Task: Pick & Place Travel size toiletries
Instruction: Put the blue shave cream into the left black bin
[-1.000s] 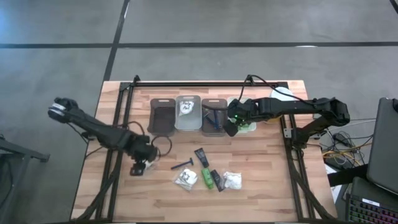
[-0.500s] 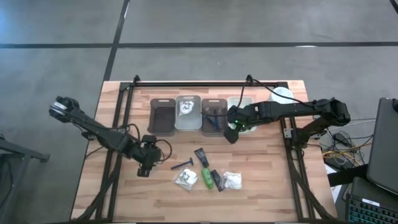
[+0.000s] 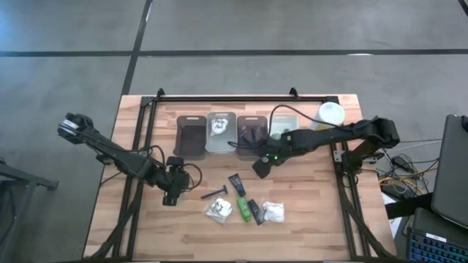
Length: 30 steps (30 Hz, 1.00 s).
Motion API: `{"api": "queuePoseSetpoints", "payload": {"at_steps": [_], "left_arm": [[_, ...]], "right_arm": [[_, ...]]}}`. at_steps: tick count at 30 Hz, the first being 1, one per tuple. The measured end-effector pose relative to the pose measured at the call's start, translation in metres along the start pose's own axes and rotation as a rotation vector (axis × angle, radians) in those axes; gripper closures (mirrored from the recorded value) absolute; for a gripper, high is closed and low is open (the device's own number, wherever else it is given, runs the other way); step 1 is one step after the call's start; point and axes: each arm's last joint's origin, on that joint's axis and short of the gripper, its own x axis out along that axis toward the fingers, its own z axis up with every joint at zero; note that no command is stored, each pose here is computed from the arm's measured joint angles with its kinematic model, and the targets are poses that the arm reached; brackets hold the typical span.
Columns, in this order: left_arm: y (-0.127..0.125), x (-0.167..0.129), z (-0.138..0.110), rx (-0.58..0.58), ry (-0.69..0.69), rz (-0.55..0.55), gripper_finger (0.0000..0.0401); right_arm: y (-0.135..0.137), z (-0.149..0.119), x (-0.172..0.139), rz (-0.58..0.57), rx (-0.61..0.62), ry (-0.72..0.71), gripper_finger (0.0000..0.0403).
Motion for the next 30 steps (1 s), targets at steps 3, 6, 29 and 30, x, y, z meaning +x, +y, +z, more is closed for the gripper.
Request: {"api": "queuePoseSetpoints", "payload": {"at_steps": [3, 6, 29, 30], "left_arm": [[0.001, 0.000, -0.002, -0.069, 0.019, 0.005, 0.0153], [0.002, 0.000, -0.005, -0.200, 0.054, 0.015, 0.0153], [0.001, -0.004, -0.021, -0.175, 0.193, 0.054, 0.0153], [0.001, -0.004, -0.022, -0.161, 0.198, 0.056, 0.0153]], "right_arm": [[0.008, -0.004, 0.013, 0.001, 0.007, 0.016, 0.0109], [0.015, -0.008, 0.024, -0.012, -0.007, 0.037, 0.0115], [0.093, -0.009, 0.064, -0.072, 0.148, 0.038, 0.0045], [0.095, -0.010, 0.066, -0.072, 0.150, 0.039, 0.0043]]}}
